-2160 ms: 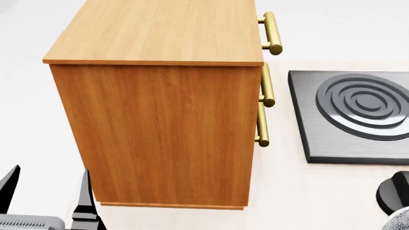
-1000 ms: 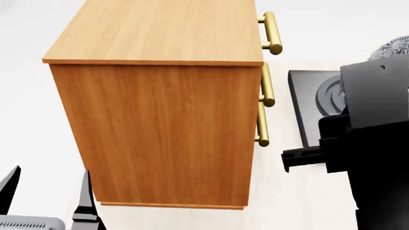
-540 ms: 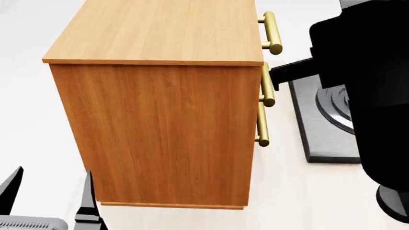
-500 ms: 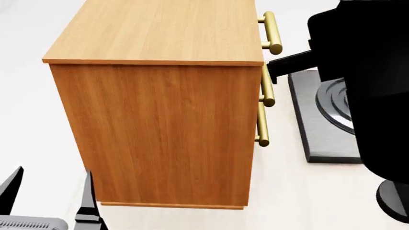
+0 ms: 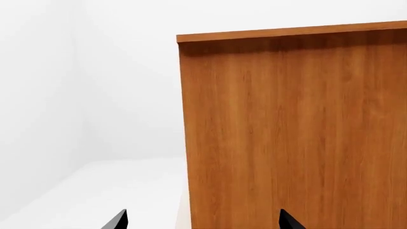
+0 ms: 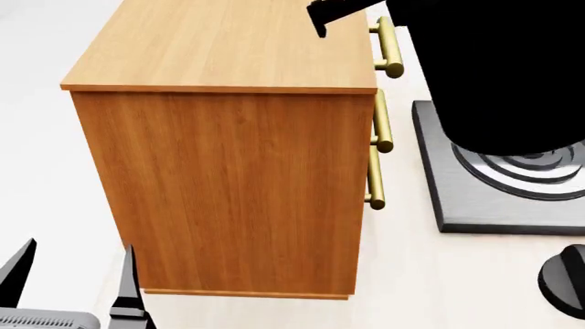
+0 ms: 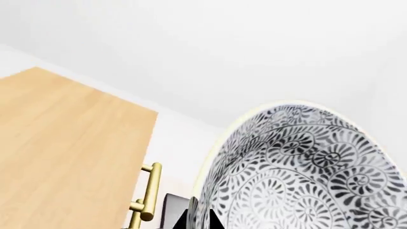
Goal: Put the bowl on the top of the cabinet.
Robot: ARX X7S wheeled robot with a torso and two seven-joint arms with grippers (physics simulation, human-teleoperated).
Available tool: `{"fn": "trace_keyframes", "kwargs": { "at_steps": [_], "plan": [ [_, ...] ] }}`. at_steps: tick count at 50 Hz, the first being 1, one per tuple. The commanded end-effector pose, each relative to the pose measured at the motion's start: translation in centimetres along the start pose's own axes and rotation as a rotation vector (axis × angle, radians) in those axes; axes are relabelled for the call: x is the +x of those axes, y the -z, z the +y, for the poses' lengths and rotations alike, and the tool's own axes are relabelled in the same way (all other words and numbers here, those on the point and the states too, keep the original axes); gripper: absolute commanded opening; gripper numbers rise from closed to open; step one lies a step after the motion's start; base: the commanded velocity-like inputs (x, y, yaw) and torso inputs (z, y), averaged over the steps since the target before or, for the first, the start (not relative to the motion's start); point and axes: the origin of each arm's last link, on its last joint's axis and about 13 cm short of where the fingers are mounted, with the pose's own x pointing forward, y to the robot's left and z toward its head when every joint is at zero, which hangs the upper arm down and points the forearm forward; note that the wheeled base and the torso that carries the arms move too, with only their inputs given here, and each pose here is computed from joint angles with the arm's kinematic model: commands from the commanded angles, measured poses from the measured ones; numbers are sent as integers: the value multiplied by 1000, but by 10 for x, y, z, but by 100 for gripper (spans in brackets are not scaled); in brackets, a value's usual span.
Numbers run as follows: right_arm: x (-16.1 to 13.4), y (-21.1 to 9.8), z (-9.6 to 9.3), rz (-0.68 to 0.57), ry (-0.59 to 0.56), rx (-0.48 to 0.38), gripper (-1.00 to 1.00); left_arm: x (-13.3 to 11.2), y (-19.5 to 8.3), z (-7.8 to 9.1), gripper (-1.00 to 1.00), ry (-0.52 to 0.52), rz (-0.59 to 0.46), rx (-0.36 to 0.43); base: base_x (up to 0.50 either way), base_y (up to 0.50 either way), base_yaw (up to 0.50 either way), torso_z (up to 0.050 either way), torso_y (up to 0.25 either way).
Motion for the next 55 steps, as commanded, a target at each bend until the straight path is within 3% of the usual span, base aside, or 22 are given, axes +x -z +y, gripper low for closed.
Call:
{"fn": "trace_keyframes", "kwargs": {
  "at_steps": [1, 13, 30, 55],
  "plan": [
    [-3, -19, 16, -50, -11, -40, -100, 0, -2, 1, 100, 0, -3, -1, 0, 0, 0, 0, 0],
    [-8, -33, 32, -91, -70, -69, -100, 0, -3, 1, 100, -1, -4, 3, 0, 0, 0, 0, 1],
    [-2, -22, 64, -100, -144, -111, -100, 0, 0, 1, 100, -1, -3, 1, 0, 0, 0, 0, 0],
    [9, 1, 82, -71, -191, -159, -100, -3, 2, 1, 100, 0, 2, -3, 0, 0, 0, 0, 1]
  ]
}}
